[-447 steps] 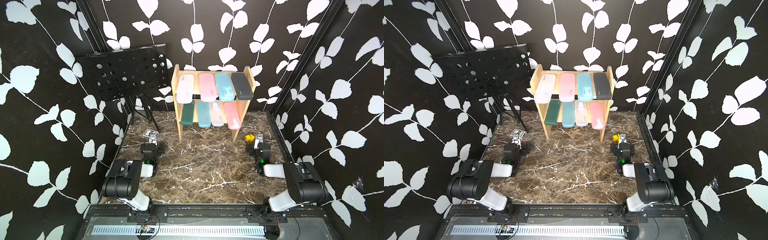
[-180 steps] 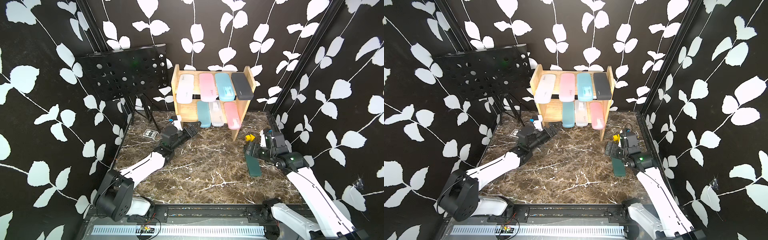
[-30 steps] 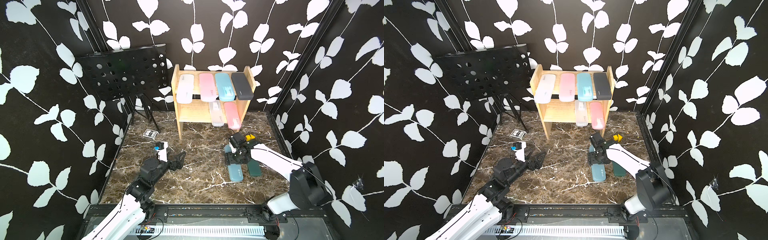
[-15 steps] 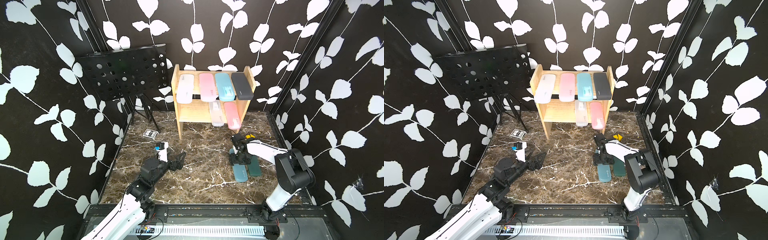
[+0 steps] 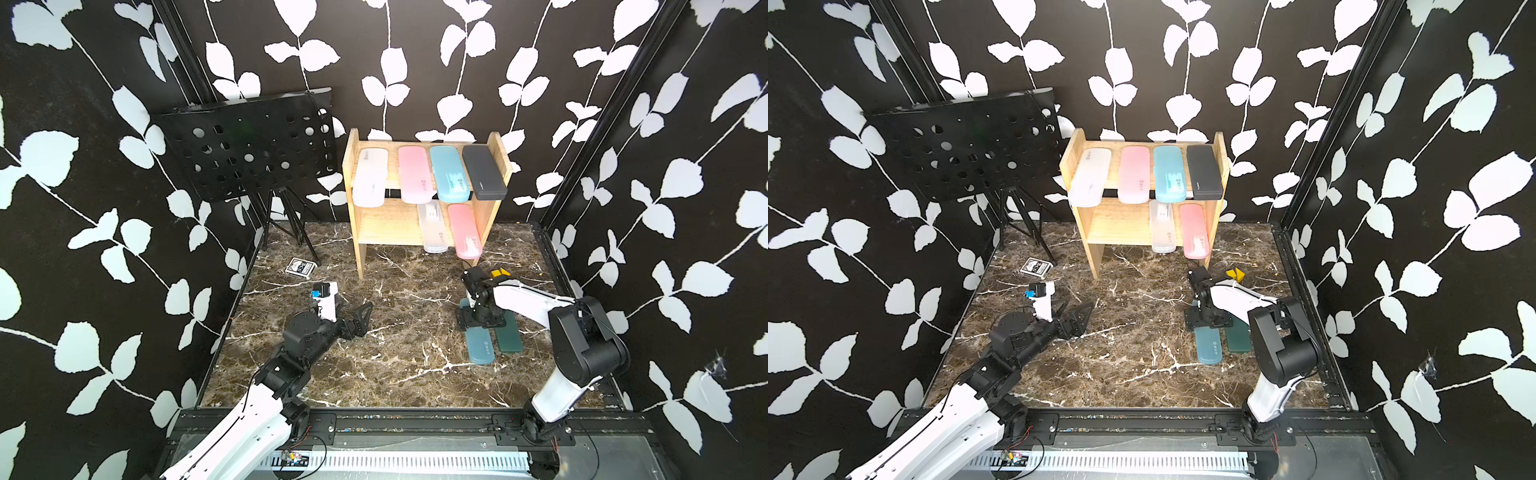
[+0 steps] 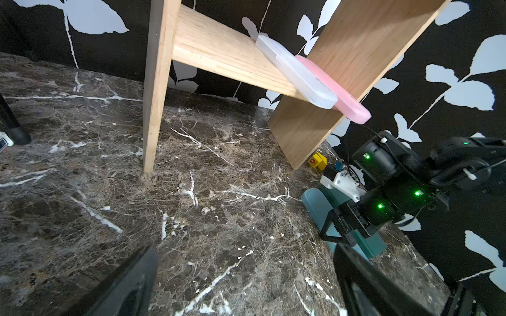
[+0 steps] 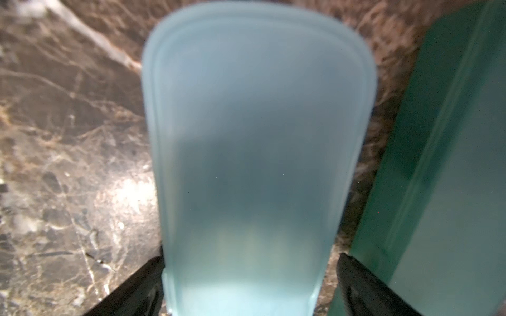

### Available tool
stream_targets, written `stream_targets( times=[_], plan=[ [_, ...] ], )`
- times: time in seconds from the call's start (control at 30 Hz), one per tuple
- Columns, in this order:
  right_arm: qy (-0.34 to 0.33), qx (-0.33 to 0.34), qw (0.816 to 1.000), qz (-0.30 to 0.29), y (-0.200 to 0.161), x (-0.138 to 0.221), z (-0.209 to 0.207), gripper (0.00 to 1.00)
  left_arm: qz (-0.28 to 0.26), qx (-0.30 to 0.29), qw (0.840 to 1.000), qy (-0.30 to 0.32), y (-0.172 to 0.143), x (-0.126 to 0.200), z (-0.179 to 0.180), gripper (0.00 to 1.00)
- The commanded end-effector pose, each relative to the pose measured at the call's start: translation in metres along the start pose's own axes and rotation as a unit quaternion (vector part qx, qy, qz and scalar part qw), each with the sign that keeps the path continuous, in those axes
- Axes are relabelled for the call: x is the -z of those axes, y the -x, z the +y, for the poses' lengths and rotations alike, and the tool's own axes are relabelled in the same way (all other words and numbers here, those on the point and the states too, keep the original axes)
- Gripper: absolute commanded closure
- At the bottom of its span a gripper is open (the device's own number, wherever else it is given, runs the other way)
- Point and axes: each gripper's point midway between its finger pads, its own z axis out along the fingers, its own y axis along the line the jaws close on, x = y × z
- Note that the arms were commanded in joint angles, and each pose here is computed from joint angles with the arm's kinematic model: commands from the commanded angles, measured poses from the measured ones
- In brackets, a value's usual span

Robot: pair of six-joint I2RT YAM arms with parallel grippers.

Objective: Remove the pencil cases from the shelf
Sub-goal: Place the pencil case at the center of the board, then pick up the pencil case from the shelf.

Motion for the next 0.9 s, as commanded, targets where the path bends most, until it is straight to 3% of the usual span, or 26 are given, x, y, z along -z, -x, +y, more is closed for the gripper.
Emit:
stream_targets(
  times=[0.0,0.13,0.23,0.37,0.43,0.57,0.87],
  plan=[
    [-0.001,-0.007,1.000,-0.030,0.002,0.020,-0.005,0.01,-0.018,0.021,0.999,-0.032,0.023,-0.001,-0.019,0.01],
    [0.034,-0.017,0.992,-0.116,0.005,0.071,0.000,0.01,-0.022,0.065,0.996,-0.061,0.032,-0.010,-0.032,0.01],
    [0.076,-0.045,0.976,-0.199,0.004,0.112,0.003,0.01,-0.016,0.118,0.988,-0.103,0.041,-0.025,-0.049,0.01],
    [0.084,-0.079,0.957,-0.267,-0.001,0.162,-0.010,0.01,0.043,0.164,0.975,-0.145,0.053,-0.061,-0.077,0.01],
    [0.080,-0.084,0.953,-0.280,0.000,0.179,-0.015,0.01,0.062,0.197,0.964,-0.166,0.060,-0.081,-0.089,0.01],
    [0.087,-0.088,0.950,-0.287,0.006,0.199,-0.014,0.01,0.042,0.268,0.944,-0.188,0.074,-0.125,-0.092,0.01],
    [0.105,-0.091,0.947,-0.290,0.018,0.204,-0.006,0.01,0.046,0.311,0.933,-0.178,0.074,-0.196,-0.099,0.05]
  ],
)
